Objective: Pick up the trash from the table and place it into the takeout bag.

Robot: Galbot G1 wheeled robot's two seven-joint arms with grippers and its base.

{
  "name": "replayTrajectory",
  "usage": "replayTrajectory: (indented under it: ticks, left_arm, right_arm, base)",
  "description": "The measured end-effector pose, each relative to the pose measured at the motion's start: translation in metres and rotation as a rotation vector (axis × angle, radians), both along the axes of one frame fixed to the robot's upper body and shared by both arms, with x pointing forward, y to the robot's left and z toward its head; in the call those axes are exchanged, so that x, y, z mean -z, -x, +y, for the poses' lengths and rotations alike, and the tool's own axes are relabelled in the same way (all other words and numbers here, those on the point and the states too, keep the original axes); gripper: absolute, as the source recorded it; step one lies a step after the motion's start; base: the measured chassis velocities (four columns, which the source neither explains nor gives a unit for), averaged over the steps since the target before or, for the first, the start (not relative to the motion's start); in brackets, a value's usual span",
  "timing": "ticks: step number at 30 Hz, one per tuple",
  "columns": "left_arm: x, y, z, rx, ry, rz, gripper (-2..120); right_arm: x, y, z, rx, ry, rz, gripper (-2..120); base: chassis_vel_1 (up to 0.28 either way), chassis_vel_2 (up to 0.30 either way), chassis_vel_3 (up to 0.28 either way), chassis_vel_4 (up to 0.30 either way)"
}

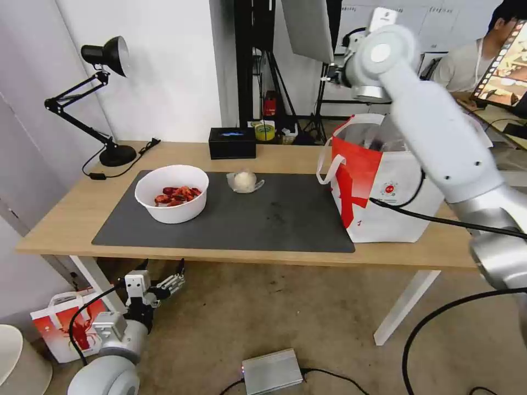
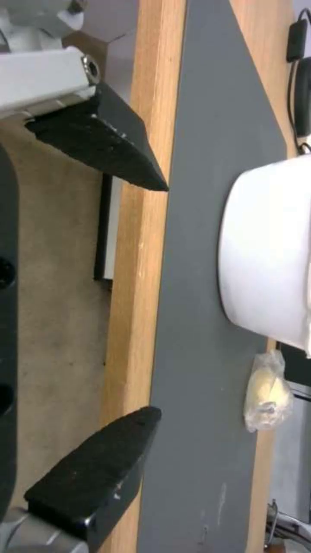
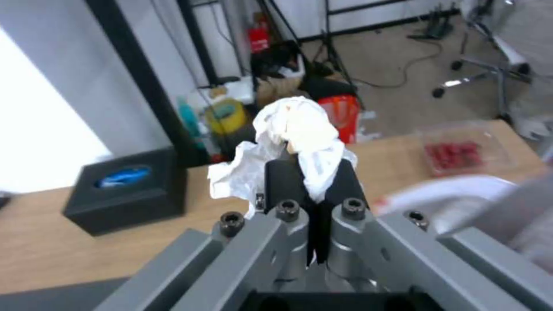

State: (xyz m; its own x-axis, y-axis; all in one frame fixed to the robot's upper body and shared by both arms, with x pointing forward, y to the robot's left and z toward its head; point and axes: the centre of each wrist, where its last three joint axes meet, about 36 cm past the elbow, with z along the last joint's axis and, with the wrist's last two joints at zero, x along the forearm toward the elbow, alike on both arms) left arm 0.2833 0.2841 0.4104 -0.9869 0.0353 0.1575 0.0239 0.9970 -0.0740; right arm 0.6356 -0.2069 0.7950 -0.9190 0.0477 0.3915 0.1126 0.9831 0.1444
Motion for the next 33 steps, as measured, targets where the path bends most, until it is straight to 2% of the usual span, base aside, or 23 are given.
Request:
replayTrajectory:
  ticks: [8, 17, 22, 25, 26, 29, 30, 33]
  left_arm:
    - [0.0, 0.001, -0.004, 0.004, 0.006, -0.002, 100]
    - [-0.002, 0.003, -0.007, 0.011, 0.005, -0.007, 100]
    - [-0.003, 0.004, -0.007, 0.013, 0.004, -0.009, 100]
    - [-0.004, 0.004, -0.007, 0.013, 0.003, -0.009, 100]
    - [-0.004, 0.004, -0.007, 0.013, 0.003, -0.009, 100]
    - [-0.004, 0.004, -0.007, 0.012, 0.002, -0.01, 100]
    - [-0.004, 0.004, -0.007, 0.012, 0.002, -0.01, 100]
    - [-0.004, 0.004, -0.007, 0.013, 0.003, -0.01, 100]
  right_arm:
    - [0.017, 0.027, -0.05, 0.068, 0.029, 0.057, 0]
    - [0.046, 0.04, -0.078, 0.1, 0.032, 0.126, 0]
    - [0.055, 0.04, -0.084, 0.107, 0.022, 0.152, 0]
    - [0.058, 0.038, -0.086, 0.109, 0.01, 0.165, 11]
    - [0.058, 0.038, -0.086, 0.109, 0.01, 0.165, 11]
    - [0.058, 0.035, -0.086, 0.118, 0.0, 0.179, 28]
    - [0.058, 0.035, -0.086, 0.118, 0.0, 0.179, 28]
    - [0.057, 0.032, -0.086, 0.13, -0.003, 0.187, 41]
  base:
    - [0.0, 0.0, 0.0, 0.0]
    - [0.0, 0.0, 0.0, 0.0]
    - [0.0, 0.0, 0.0, 0.0]
    - [0.0, 0.0, 0.0, 0.0]
    - [0.0, 0.0, 0.0, 0.0]
    - [0.0, 0.0, 0.0, 0.0]
    - [0.0, 0.0, 0.0, 0.0]
    - [0.0, 0.0, 0.0, 0.0]
